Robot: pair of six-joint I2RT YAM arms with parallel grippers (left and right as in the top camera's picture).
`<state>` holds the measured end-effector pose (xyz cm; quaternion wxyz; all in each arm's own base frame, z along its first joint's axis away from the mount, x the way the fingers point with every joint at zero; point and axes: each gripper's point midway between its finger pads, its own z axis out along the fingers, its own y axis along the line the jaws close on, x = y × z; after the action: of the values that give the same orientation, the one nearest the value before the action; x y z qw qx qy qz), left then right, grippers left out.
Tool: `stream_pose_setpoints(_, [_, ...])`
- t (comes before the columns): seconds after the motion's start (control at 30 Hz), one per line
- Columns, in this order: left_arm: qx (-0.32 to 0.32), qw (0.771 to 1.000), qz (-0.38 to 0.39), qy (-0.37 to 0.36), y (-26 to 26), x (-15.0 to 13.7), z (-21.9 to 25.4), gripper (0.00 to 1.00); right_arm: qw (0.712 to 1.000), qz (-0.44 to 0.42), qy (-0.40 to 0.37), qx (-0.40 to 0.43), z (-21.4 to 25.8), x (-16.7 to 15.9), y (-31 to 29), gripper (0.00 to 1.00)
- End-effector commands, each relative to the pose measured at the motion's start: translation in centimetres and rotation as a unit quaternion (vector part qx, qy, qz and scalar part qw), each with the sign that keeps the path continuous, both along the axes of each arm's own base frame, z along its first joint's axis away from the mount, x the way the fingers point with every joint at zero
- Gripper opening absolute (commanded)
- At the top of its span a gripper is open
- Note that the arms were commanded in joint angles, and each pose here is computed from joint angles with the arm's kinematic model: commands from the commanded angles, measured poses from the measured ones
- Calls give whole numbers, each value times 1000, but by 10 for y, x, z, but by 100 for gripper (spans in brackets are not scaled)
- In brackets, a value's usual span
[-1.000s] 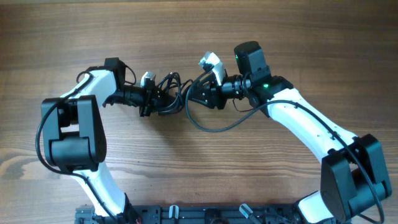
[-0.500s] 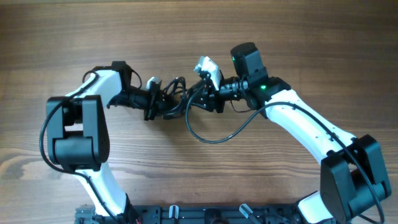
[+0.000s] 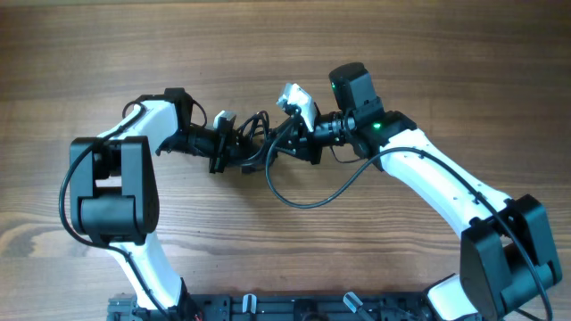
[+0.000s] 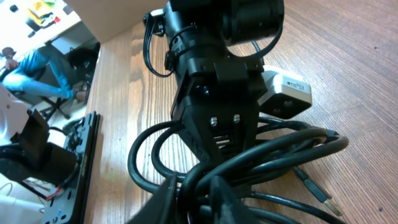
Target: Untangle cables
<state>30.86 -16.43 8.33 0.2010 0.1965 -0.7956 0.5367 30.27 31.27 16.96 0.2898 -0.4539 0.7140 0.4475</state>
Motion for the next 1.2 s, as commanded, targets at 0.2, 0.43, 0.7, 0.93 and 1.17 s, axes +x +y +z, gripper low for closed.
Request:
stream_pose_setpoints(0.2, [-43, 999, 8, -6, -6, 2, 13, 4, 1000, 6, 22, -15, -1, -11, -2, 30])
stream_pose_setpoints(0.43, [-63, 998, 14, -3, -8, 4, 20, 4, 999, 7, 38, -23, -5, -16, -4, 31])
stream_pose_setpoints(0.7, [-91, 995, 27, 25, -10, 4, 31, 4, 997, -30, 12, -73, -22, -5, -6, 33])
stream_pose_setpoints(0.93, [-90, 995, 27, 24, -10, 4, 31, 4, 995, -48, -4, -86, -25, 3, -9, 15])
stream_pose_setpoints(1.17, [-32, 999, 8, 2, -5, 2, 10, 4, 994, -69, -51, -73, -13, 22, -5, 4])
